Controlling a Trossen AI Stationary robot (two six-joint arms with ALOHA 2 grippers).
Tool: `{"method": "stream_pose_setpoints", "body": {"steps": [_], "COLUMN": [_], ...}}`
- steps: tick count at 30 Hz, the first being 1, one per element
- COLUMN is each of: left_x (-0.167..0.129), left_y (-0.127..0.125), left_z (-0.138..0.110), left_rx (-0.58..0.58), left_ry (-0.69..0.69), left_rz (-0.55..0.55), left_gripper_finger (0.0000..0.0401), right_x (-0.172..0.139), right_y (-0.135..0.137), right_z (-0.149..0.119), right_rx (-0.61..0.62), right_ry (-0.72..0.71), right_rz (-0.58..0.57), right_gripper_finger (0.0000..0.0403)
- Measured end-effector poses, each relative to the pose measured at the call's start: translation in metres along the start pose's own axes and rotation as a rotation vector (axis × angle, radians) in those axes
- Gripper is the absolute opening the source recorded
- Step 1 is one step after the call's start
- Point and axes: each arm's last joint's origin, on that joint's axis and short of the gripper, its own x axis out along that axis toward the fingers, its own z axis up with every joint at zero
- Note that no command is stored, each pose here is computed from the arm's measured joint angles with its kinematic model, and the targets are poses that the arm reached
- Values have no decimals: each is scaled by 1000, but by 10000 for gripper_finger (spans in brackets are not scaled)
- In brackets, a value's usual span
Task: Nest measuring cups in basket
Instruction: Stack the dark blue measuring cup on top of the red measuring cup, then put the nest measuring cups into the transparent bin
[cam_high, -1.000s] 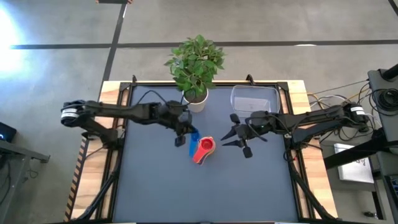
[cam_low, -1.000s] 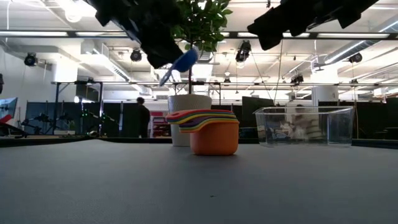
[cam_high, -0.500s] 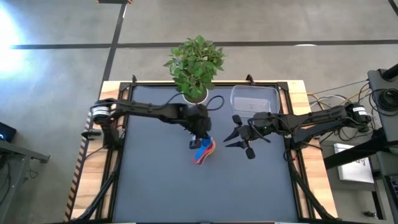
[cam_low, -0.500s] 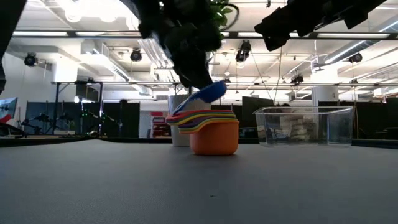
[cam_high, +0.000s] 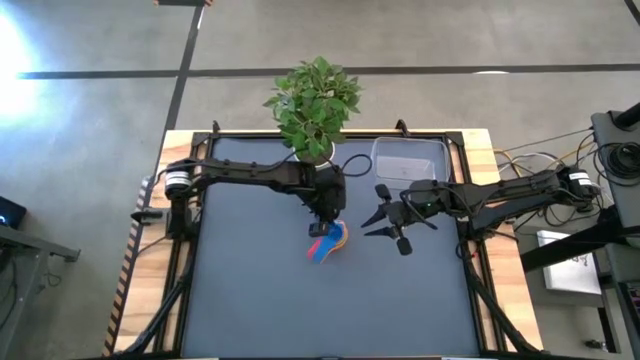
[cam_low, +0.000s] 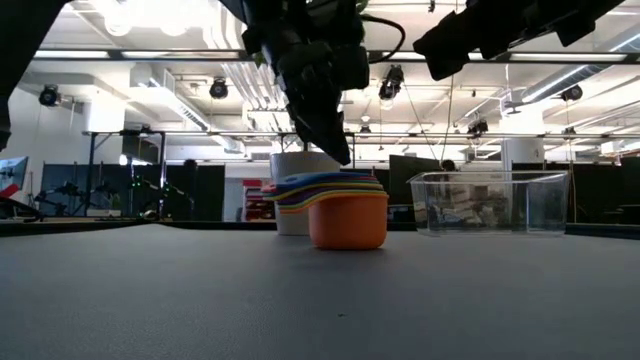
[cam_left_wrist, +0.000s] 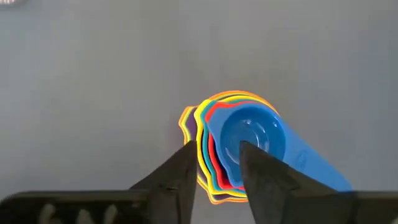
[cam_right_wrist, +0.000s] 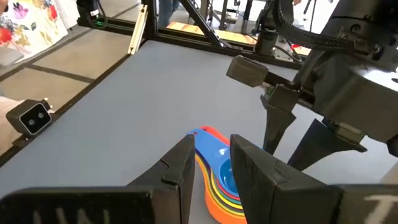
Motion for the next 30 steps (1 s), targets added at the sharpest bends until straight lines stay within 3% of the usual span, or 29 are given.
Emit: {"method": "stream_pose_setpoints", "body": {"steps": [6,11,16,18,22,26,30], "left_x": [-5,-14,-26,-28,-20,-1,22], "left_y": [-4,-18,-31,-34,-31,-33,-42], "left_z": [-2,-12,-39,-55,-93,-114,-122], "left_rx": [-54,-60,-115,-170,-390,-539,-557], "left_ry": [14,13,-68,-108,-111,-148,-191], "left_rz": [-2,19,75,132,254,243,200], "left_gripper_finger": [138,138,131,130,130,129,129], "right_x": [0,-4,-7,-7,-7,-7,-7], "right_y": [0,0,-1,-1,-1,-3,-3], "right_z": [0,-1,-5,-5,-4,-1,2], "right_rx": [-3,-14,-7,-7,-9,-13,12], "right_ry": [-1,35,92,91,84,63,50], "right_rz": [0,-76,-144,-145,-149,-171,-173], "right_gripper_finger": [91,91,91,91,91,91,91]}}
